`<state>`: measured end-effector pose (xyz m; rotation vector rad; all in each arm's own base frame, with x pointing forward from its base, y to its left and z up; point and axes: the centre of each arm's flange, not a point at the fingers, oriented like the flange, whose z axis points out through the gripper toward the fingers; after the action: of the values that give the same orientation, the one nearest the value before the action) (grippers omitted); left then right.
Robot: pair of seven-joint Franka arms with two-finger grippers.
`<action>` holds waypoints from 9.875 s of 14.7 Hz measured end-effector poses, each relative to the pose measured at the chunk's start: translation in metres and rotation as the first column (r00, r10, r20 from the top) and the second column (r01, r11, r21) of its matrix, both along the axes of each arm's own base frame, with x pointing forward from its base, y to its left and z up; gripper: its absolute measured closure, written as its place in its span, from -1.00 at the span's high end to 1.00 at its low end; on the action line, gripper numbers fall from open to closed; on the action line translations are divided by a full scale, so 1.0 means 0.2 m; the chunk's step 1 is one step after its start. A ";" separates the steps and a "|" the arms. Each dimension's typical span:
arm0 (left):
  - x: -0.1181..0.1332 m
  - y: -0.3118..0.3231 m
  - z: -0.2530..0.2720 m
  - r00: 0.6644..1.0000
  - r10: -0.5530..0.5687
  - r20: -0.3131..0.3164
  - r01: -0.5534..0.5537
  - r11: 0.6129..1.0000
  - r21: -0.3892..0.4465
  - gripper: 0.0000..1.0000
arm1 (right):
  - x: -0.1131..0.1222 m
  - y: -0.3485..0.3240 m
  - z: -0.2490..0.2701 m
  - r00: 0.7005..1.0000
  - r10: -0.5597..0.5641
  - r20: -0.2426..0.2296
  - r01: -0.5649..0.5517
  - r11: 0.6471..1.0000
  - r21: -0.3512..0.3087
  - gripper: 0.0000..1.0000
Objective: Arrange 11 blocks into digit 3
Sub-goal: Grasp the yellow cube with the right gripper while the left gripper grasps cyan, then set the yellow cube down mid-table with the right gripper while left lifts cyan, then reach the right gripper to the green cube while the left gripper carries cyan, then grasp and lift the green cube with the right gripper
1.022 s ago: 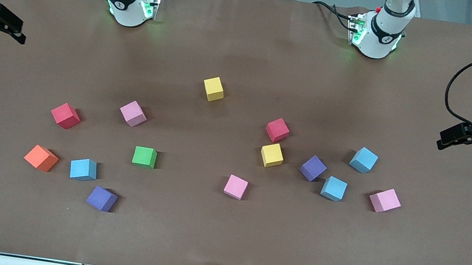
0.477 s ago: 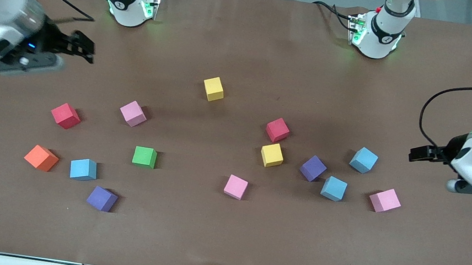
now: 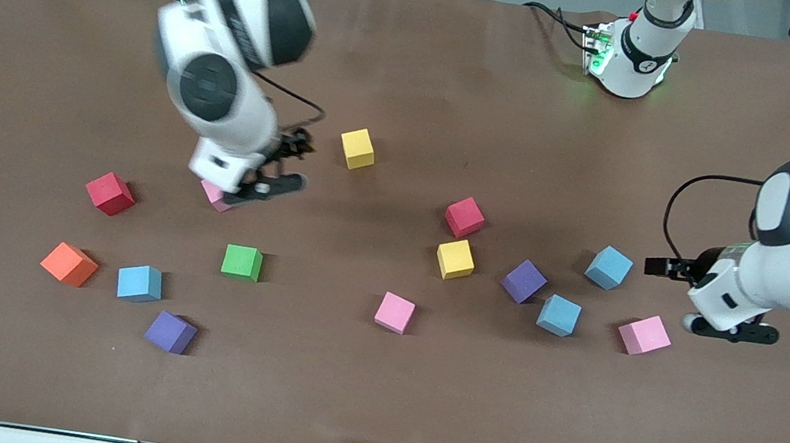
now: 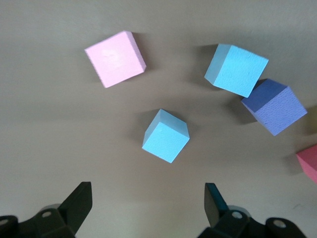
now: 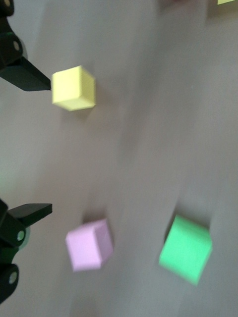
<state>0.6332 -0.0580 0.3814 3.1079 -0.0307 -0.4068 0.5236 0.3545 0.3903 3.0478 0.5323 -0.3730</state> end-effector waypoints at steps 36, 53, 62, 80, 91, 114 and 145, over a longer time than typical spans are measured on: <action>-0.44 -0.13 -0.86 0.907 -0.405 0.117 0.406 0.914 0.024 0.96 | -0.74 0.36 -1.02 1.000 0.001 0.028 0.000 0.999 -0.047 0.29; -0.42 -0.10 -0.97 0.905 -0.415 0.091 0.417 0.909 0.002 0.75 | -0.83 0.54 -0.94 0.952 -0.304 -0.031 0.304 0.953 -0.009 0.19; -0.41 -0.10 -0.98 0.904 -0.417 0.093 0.419 0.908 0.001 0.20 | -0.82 0.65 -1.02 0.933 -0.361 0.000 0.361 0.932 -0.017 0.19; -0.24 -0.55 -0.35 0.987 0.088 0.132 -0.094 0.995 0.045 0.12 | -0.81 0.66 -1.03 0.927 -0.376 -0.001 0.376 0.926 -0.026 0.99; -0.31 -0.79 -0.34 0.742 0.666 0.077 -0.671 0.736 0.087 0.12 | -0.37 0.55 -0.57 0.888 -0.454 -0.075 0.446 0.889 -0.103 1.00; -0.96 -1.94 -0.43 0.119 0.992 0.030 -0.977 0.112 0.180 0.12 | 0.63 -1.15 -0.47 0.830 -0.548 0.105 0.546 0.836 0.052 1.00; -1.50 -2.06 -0.92 0.003 0.998 0.060 -0.993 -0.004 0.119 0.12 | 0.63 -0.81 -0.87 0.896 -0.407 0.180 0.405 0.913 0.053 0.79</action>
<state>0.3331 -0.4691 0.1967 2.1682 2.1592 -0.3393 0.6496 0.1917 0.2170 3.1454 -0.1194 -0.0828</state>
